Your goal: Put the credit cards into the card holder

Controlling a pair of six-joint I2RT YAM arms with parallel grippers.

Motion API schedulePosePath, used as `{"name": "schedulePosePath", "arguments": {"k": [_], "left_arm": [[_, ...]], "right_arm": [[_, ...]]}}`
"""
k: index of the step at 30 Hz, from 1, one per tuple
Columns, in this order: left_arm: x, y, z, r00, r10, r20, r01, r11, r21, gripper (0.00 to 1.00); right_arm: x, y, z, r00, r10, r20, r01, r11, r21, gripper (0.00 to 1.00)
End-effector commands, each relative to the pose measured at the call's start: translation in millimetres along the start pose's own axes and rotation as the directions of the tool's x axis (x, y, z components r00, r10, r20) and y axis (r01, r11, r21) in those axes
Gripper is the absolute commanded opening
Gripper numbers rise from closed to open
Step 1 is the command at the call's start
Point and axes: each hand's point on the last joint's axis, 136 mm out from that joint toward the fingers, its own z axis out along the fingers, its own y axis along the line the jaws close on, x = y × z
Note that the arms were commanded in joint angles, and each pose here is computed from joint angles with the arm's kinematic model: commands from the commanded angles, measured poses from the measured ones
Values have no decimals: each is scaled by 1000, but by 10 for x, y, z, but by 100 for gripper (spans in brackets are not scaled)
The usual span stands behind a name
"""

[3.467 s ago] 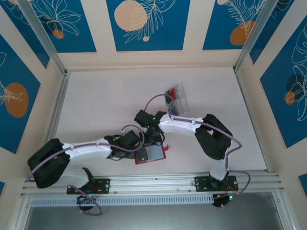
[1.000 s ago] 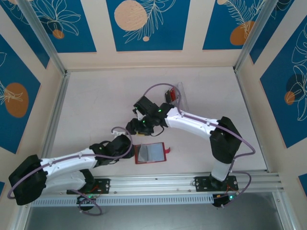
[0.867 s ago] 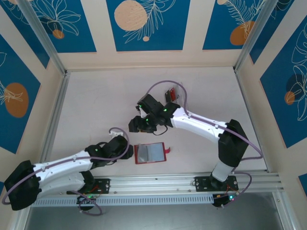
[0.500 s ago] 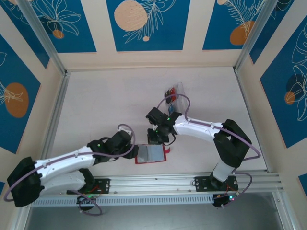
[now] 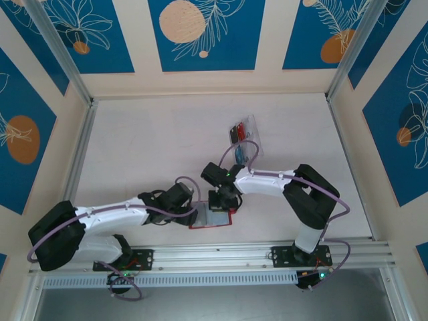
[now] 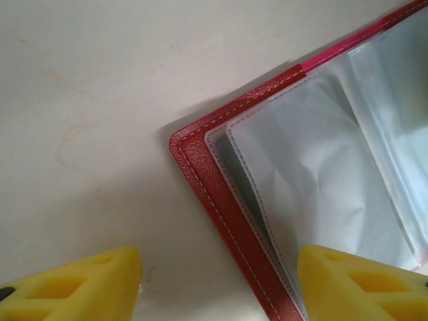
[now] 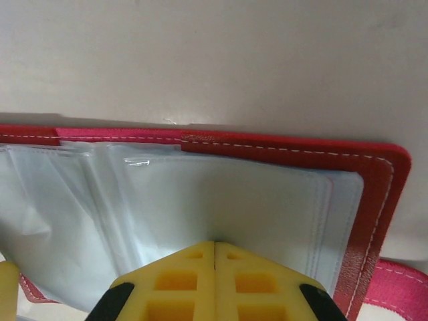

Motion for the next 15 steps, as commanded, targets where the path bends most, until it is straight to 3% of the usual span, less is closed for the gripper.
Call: {"name": "schedulePosePath", "arguments": {"k": [1, 6, 15], "left_arm": [[-74, -31, 12, 1000, 14, 4, -14, 1000, -14, 58], [-41, 94, 66, 1000, -13, -8, 12, 996, -85, 50], [-245, 138, 24, 995, -72, 63, 80, 988, -132, 43]], "right_arm": [[1, -233, 235, 999, 38, -22, -35, 994, 105, 0], [-204, -214, 274, 999, 30, 12, -31, 996, 78, 0], [-642, -209, 116, 997, 20, 75, -21, 1000, 11, 0]]}}
